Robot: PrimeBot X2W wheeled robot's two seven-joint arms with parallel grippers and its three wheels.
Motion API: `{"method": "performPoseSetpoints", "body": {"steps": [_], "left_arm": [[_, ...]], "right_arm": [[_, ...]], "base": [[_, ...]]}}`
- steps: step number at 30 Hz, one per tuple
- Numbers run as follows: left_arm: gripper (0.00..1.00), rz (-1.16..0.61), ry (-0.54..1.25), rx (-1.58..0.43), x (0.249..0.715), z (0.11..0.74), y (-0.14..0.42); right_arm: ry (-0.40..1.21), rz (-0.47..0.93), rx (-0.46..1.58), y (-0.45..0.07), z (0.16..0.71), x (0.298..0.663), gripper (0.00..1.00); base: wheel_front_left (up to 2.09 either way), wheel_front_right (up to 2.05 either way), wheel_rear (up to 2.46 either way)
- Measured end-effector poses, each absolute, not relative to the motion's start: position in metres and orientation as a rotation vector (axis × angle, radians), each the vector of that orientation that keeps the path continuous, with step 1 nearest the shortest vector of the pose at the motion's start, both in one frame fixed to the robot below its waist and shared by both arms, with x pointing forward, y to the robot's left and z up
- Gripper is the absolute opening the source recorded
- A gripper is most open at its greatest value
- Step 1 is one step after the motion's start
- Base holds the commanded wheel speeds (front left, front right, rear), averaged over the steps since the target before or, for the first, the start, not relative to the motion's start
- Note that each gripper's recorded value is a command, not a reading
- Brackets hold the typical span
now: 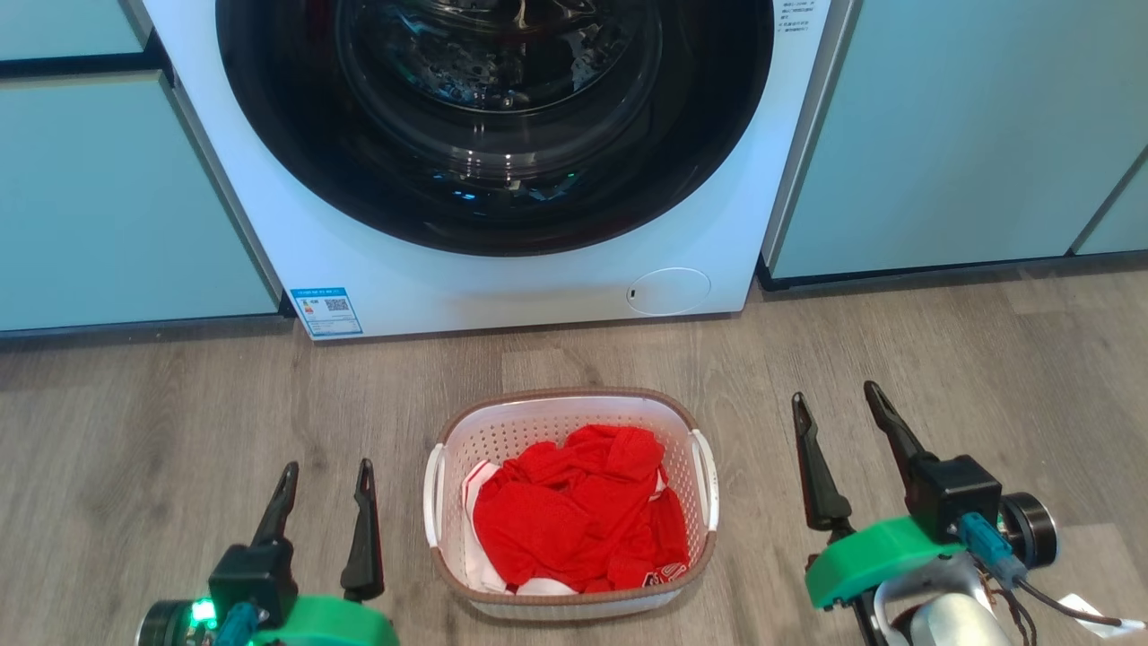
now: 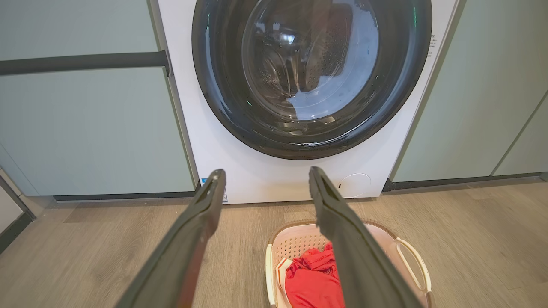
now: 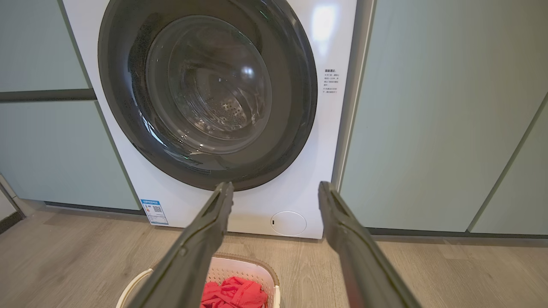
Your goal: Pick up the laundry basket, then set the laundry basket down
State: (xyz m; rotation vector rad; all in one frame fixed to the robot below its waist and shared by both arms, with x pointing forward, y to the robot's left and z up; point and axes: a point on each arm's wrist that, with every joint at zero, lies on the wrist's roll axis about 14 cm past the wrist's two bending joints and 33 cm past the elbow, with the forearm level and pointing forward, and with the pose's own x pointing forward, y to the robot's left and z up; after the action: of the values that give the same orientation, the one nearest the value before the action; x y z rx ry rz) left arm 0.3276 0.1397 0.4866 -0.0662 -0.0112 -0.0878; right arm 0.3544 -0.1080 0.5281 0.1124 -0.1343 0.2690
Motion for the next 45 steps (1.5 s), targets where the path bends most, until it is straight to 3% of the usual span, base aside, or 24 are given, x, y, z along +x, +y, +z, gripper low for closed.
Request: {"method": "performPoseSetpoints", "body": {"steps": [25, 34, 45], "left_arm": [[1.0, -0.091, 0.046, -0.072, 0.336, 0.47, 0.138], [1.0, -0.122, 0.09, -0.085, 0.393, 0.45, 0.127], [1.0, -0.137, 0.267, -0.099, 0.459, 0.369, 0.118]], "right_arm": [[-0.044, 0.253, 0.118, -0.112, 0.499, 0.364, 1.0], [0.016, 0.251, 0.103, -0.112, 0.474, 0.424, 1.0], [0.197, 0.241, 0.098, -0.112, 0.383, 0.498, 1.0]], "base": [[0.0, 0.0, 0.0], [0.0, 0.0, 0.0], [0.0, 0.0, 0.0]]}}
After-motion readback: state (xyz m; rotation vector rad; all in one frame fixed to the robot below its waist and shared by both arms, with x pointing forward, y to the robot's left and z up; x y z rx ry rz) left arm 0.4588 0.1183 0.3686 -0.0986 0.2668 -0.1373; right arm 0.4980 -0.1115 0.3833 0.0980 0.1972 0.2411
